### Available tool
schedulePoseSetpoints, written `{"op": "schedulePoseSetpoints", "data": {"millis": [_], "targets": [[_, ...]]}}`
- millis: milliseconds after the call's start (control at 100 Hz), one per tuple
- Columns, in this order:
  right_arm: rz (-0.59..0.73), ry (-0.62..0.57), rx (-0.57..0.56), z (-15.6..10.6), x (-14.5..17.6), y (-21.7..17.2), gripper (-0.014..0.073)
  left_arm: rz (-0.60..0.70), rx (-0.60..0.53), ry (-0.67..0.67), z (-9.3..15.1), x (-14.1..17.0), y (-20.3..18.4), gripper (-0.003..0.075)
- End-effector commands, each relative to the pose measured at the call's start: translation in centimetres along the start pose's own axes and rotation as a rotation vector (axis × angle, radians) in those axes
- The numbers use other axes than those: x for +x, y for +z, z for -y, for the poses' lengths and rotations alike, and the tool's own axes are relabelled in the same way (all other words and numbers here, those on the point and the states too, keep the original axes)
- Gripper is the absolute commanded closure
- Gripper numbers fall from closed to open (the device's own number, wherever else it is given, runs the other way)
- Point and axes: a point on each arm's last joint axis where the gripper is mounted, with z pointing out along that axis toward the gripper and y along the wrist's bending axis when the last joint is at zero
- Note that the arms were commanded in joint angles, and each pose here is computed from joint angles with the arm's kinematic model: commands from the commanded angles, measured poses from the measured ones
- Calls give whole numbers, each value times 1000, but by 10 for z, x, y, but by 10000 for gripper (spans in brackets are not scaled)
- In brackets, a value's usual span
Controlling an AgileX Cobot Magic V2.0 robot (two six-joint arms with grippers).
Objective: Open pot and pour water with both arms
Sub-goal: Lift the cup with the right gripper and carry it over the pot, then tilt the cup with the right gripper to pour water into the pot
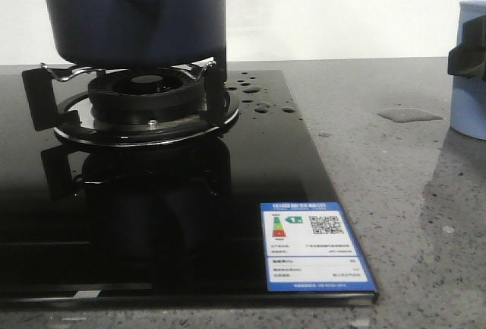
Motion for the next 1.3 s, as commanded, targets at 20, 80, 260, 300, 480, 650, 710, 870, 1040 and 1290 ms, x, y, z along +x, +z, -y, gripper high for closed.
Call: {"op": "schedulePoseSetpoints", "data": {"millis": [20,80,260,300,480,650,710,870,1040,1290], "targets": [[125,-34,-4,-1,-21,-5,358,131,-4,-17,8,-27,-1,426],[163,-63,-38,-4,-30,-11,361,132,-15,-29,9,-30,-2,426],[292,-175,-185,-26,-86,-29,360,151,-97,-29,8,-36,-5,426],[315,-210,-218,-33,-102,-32,360,151,-119,-24,8,-38,-6,426],[357,-303,-326,-63,-160,-33,360,164,-133,4,16,-46,-9,426],[352,-424,-406,-96,-198,-20,360,183,-143,43,29,-57,-15,426],[348,-474,-429,-109,-206,-15,360,188,-157,53,32,-60,-16,426],[349,-623,-463,-142,-218,4,360,198,-204,75,37,-67,-20,426],[390,-795,-451,-167,-220,24,360,199,-226,75,37,-68,-21,426],[437,-1095,-387,-182,-209,50,360,202,-223,52,37,-68,-21,426]]}}
